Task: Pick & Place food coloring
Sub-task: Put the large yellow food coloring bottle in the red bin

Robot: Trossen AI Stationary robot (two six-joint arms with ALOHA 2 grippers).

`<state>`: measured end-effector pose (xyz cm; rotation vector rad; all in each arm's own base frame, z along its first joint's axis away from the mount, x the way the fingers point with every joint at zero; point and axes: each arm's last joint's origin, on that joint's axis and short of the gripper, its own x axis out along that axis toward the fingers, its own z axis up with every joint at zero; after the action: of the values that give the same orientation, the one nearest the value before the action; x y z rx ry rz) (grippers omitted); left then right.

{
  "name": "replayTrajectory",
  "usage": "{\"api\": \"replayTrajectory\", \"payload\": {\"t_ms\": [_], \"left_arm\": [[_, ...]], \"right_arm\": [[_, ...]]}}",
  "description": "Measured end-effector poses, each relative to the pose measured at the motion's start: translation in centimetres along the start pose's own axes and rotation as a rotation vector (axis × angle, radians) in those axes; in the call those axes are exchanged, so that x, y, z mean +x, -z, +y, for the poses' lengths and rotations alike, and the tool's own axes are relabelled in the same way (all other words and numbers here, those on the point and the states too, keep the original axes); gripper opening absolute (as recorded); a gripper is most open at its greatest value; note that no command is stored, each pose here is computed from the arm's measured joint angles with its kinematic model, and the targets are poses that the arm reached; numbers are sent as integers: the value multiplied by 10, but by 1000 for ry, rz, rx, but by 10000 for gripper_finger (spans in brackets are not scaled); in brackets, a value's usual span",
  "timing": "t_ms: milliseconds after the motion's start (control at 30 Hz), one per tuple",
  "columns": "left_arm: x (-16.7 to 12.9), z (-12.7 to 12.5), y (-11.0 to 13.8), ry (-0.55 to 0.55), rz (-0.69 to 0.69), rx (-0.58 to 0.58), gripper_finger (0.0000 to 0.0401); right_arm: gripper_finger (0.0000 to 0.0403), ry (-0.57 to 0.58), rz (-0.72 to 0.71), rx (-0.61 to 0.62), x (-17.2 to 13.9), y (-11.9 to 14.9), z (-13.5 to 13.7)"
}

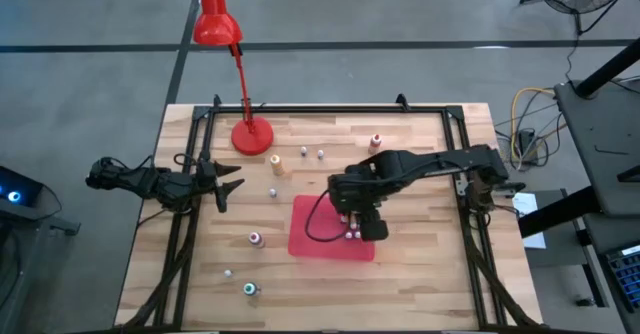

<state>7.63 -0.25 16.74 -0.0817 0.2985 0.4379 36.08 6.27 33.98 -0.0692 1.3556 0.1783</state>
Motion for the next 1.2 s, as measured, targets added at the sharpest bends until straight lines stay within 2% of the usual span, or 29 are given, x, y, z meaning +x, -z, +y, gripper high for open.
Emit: {"api": "replayTrajectory", "payload": {"t_ms": [467,867,1200], "left_arm": [[0,0,0,0,0,0,170],[0,0,0,0,0,0,170],[0,0,0,0,0,0,170]], "right_arm": [[148,12,34,-36,41,-45,-27],[148,14,108,-51,84,-59,-39],[148,59,133,-63,106,-65,-43]]}}
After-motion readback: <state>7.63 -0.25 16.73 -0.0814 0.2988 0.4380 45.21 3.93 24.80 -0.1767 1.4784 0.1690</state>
